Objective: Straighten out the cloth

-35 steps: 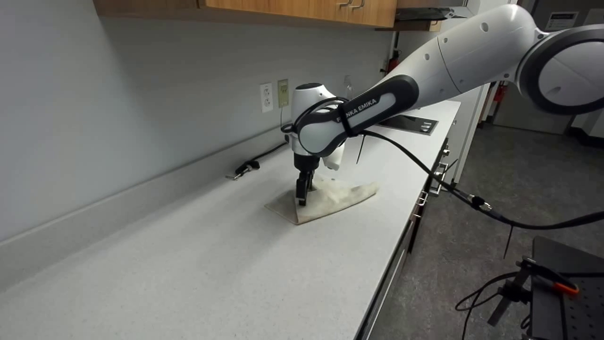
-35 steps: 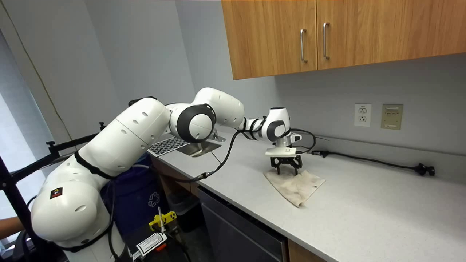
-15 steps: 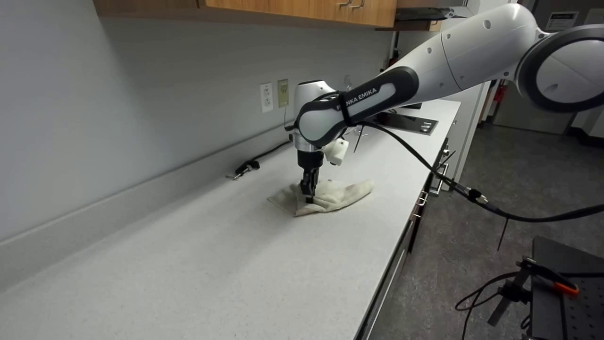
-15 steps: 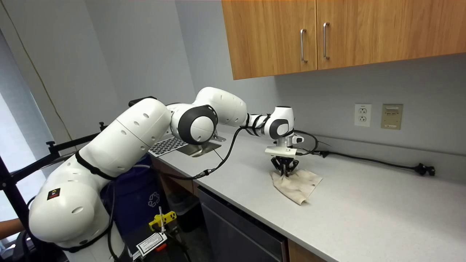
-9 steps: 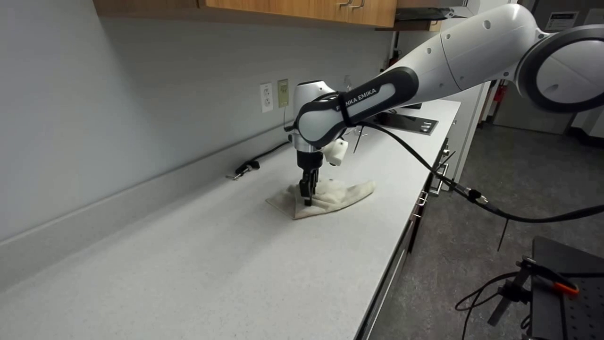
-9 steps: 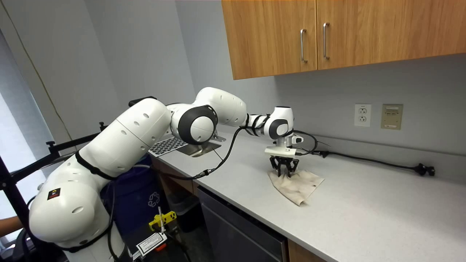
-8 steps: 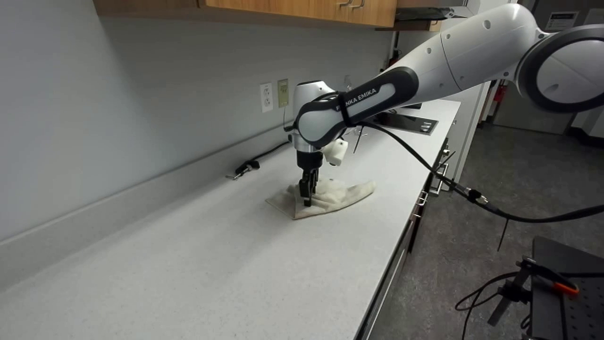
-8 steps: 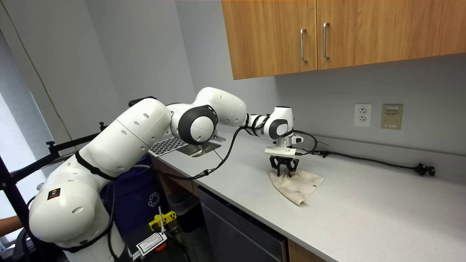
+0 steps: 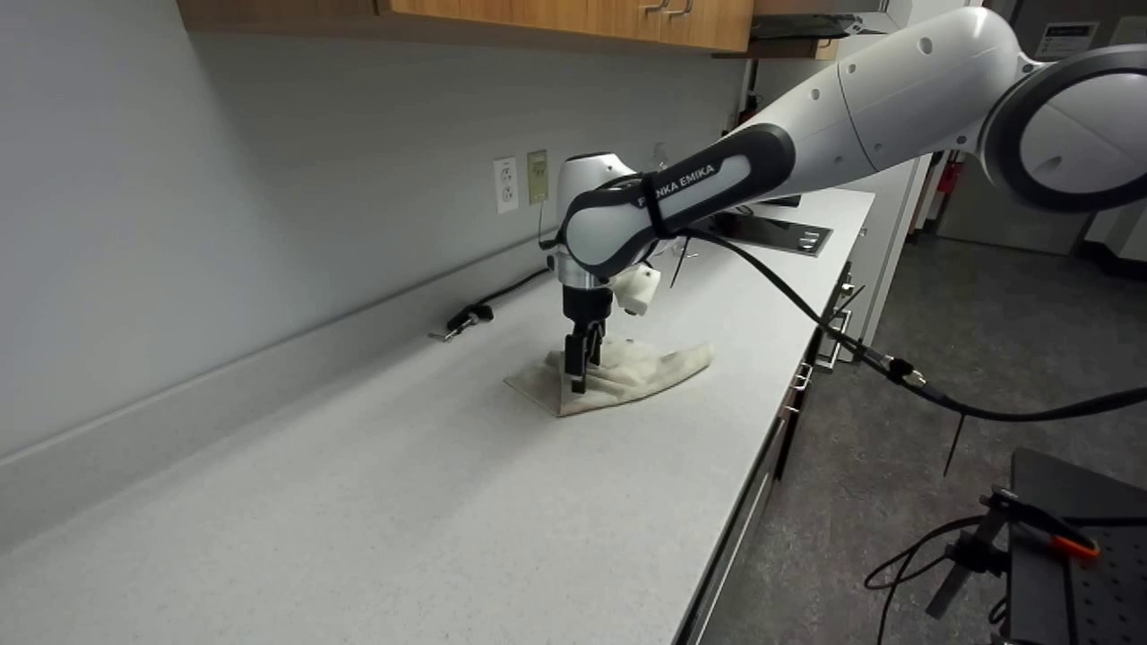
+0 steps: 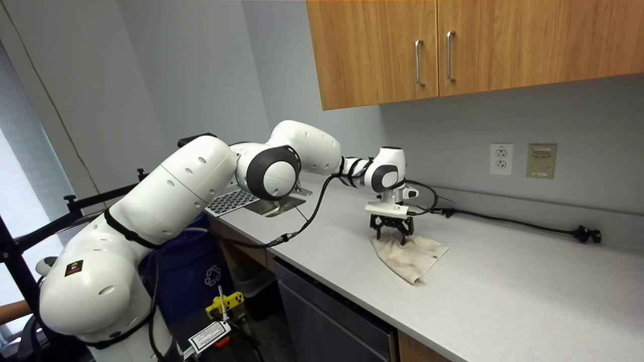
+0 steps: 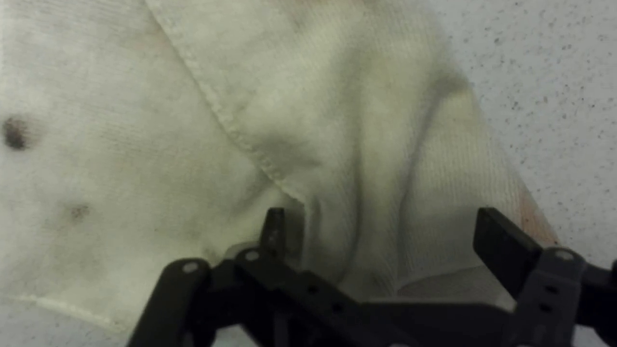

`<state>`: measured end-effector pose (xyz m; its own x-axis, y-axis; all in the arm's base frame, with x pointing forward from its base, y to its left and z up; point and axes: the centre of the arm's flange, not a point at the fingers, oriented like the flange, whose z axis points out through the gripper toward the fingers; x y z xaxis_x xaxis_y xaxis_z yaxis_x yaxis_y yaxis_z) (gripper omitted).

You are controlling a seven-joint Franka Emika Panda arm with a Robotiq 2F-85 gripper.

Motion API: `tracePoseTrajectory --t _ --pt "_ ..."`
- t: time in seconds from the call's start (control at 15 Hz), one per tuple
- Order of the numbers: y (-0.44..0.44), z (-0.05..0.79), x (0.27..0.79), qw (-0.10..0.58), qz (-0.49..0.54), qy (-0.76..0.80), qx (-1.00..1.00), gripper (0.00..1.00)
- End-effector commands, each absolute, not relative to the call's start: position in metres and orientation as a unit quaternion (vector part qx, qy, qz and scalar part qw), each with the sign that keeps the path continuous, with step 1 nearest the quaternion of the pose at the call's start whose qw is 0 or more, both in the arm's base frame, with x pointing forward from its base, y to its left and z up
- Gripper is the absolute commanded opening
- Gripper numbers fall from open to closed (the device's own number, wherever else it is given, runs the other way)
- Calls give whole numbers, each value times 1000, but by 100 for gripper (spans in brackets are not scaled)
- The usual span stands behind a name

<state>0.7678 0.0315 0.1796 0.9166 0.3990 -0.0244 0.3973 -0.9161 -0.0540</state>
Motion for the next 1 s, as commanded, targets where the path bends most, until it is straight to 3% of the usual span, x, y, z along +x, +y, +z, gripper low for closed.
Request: tracePoseTrajectory --t 0.0,0.27,0.93 --pt "29 185 757 90 33 -192 -977 100" --pt "31 183 747 115 48 -182 -975 100" --pt "56 229 705 90 46 -243 -965 100"
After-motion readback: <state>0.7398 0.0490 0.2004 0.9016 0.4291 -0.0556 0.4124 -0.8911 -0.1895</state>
